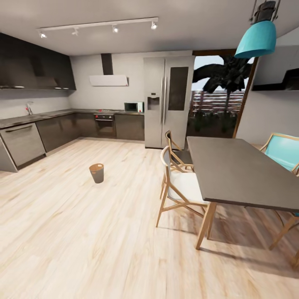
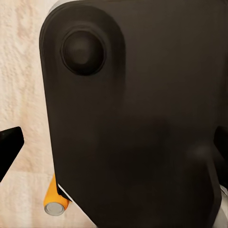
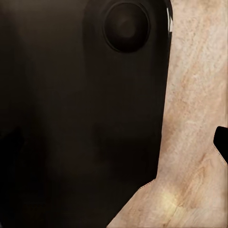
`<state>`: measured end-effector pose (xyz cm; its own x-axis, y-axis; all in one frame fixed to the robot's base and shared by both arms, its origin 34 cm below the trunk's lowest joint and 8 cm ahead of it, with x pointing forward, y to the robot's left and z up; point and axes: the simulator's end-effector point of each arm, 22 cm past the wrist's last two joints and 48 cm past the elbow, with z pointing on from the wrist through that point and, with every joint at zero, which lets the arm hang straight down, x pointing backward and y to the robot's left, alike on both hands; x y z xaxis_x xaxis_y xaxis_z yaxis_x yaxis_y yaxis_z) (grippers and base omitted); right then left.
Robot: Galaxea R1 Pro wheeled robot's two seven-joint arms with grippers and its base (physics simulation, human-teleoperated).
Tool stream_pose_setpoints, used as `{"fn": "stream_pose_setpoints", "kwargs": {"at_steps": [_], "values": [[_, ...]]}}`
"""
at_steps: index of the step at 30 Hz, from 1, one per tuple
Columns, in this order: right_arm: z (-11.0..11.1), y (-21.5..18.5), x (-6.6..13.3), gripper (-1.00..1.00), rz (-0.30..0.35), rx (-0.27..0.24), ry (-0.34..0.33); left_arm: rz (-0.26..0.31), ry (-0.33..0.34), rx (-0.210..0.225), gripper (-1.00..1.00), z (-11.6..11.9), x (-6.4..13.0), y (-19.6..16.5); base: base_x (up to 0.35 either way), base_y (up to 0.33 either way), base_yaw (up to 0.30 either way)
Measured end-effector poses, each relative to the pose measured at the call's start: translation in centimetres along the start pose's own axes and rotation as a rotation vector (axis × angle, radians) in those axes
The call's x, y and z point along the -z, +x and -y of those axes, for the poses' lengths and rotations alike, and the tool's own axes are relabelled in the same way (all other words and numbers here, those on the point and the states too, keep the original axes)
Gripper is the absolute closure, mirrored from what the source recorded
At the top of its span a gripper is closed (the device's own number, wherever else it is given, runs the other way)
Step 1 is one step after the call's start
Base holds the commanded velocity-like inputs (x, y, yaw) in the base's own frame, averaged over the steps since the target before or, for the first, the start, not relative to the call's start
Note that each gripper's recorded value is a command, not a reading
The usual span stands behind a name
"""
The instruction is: Put the three can of soda from the living room inside the tash can in the kitchen.
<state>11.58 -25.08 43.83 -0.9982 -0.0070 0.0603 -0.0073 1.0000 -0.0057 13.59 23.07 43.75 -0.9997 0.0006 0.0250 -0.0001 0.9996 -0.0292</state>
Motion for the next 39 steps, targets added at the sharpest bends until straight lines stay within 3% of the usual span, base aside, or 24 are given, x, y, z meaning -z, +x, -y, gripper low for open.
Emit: {"fn": "stream_pose_setpoints", "kwargs": {"at_steps": [29,39], "values": [[-0.1,1.5,0.0,-1.0,-0.039,0.001,0.001,-0.039,0.006,0.001,-1.0,0.5,0.0,1.5,0.297,0.165,0.176],[-0.1,2.0,0.1,-1.0,-0.053,0.005,0.001,-0.053,0.007,0.002,-1.0,0.6,0.0,2.0,0.166,0.05,0.182]]}}
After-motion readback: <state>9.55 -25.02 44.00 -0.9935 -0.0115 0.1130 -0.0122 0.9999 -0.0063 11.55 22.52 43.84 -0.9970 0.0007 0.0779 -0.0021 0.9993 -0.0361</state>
